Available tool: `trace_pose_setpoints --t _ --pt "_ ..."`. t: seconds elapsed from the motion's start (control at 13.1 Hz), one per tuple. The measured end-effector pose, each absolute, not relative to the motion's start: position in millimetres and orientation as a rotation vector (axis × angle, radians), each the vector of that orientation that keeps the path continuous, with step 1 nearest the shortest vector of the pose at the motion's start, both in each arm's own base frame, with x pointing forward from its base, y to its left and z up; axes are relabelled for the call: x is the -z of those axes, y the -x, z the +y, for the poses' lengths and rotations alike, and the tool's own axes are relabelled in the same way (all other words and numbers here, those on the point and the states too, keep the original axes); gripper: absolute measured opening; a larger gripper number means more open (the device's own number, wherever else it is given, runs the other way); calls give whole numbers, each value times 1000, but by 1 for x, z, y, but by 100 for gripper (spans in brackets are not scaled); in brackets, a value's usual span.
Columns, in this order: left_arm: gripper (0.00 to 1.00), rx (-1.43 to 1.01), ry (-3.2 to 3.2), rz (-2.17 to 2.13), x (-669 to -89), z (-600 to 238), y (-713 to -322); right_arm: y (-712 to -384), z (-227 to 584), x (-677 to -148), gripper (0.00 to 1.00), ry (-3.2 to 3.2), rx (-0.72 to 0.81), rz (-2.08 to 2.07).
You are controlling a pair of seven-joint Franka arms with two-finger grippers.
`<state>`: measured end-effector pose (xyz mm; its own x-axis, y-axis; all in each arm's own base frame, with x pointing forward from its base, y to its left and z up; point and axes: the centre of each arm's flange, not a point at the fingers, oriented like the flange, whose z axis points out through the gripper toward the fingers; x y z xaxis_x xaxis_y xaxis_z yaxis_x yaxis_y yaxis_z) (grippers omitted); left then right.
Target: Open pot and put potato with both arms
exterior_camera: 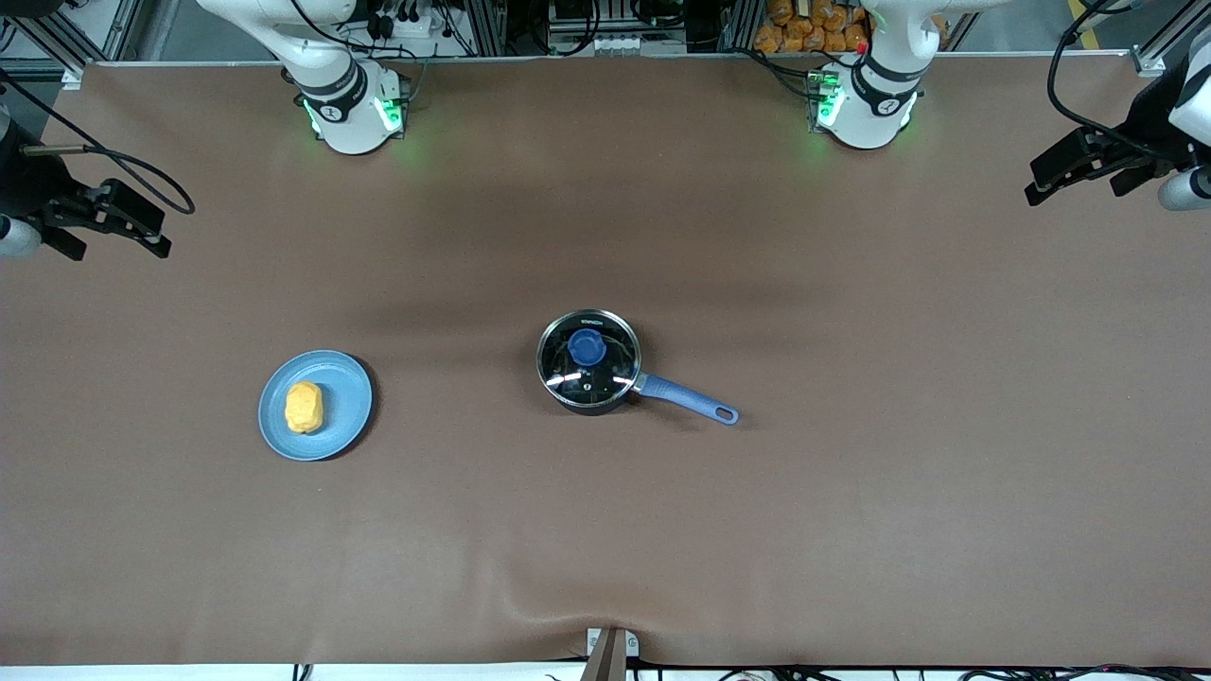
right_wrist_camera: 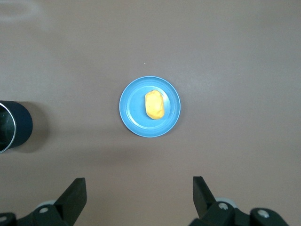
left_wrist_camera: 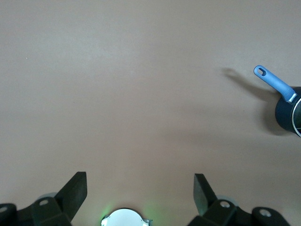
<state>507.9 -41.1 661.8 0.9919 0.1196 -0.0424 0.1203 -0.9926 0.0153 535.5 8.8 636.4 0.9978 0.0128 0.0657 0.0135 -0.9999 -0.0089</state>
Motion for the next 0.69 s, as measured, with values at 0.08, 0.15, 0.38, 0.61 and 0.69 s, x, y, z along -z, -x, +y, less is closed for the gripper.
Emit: trace_pose_setpoints --t 0.08,0.15,0.38,0.61,0.69 --pt "100 65 -3117 188 -662 -41 -508 -535 9 -636 100 3130 103 -20" --pt "100 64 -3117 189 -662 -41 -508 -535 8 -636 100 3130 103 -20" --pt "100 62 -3116 197 -662 -38 -508 -536 8 -636 100 3131 103 -19" --pt "100 52 -3113 215 -664 -32 -513 -539 8 -628 100 3130 121 -18" --pt "100 58 -3113 212 -662 -32 -516 -540 8 -626 100 3129 139 -17"
